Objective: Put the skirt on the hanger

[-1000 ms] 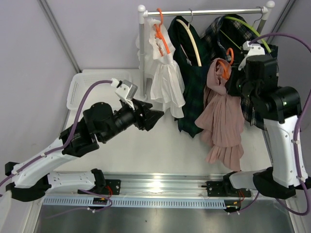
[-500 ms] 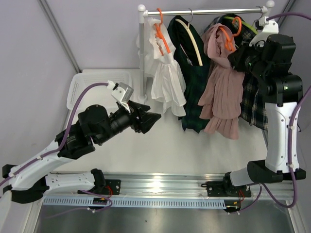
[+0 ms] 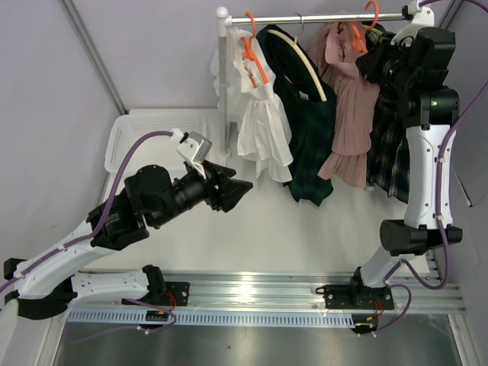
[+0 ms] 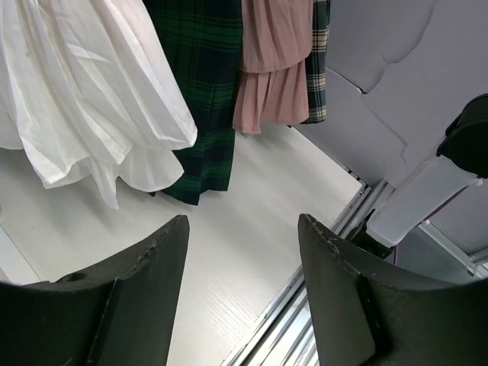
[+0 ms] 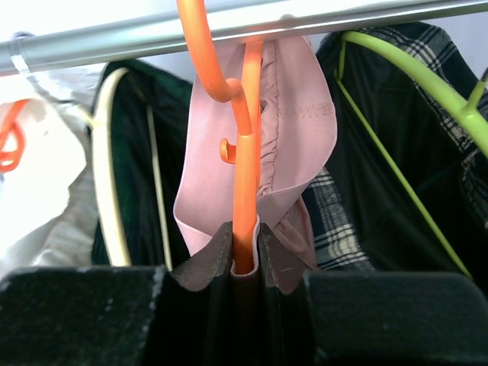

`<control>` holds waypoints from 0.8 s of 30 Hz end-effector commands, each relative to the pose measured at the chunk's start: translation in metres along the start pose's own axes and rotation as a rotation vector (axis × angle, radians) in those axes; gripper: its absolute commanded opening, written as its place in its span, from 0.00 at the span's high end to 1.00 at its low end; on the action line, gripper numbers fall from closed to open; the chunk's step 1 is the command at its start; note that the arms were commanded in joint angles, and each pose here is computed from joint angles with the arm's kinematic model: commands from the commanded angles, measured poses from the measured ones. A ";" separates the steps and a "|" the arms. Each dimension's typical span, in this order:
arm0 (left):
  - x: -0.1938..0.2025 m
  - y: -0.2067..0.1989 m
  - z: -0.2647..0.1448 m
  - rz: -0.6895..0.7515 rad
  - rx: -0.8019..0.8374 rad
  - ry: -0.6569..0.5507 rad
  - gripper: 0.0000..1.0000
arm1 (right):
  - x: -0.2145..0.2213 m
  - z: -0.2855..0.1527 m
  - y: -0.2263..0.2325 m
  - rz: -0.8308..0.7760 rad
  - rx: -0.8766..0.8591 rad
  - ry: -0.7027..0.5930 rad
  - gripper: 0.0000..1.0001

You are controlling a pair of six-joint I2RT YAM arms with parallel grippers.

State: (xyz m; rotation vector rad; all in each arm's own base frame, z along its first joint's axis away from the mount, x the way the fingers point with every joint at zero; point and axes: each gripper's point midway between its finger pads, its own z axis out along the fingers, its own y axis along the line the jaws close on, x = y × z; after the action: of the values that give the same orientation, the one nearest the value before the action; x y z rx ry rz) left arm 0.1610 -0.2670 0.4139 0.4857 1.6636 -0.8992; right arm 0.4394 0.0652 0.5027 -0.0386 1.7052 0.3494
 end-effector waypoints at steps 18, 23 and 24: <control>-0.004 0.001 0.003 -0.013 -0.013 -0.002 0.36 | 0.009 0.038 0.003 0.019 -0.084 -0.028 1.00; -0.002 0.002 0.003 -0.014 -0.017 0.001 0.37 | 0.034 0.043 0.001 0.024 -0.083 0.032 1.00; -0.002 0.002 0.002 -0.015 -0.016 0.003 0.37 | 0.037 0.043 0.001 0.022 -0.080 0.036 1.00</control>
State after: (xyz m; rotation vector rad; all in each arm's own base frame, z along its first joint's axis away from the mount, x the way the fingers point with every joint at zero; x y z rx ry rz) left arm 0.1632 -0.2709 0.4060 0.4966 1.6896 -0.8826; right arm 0.4878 0.0762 0.4513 -0.0527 1.7546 0.4224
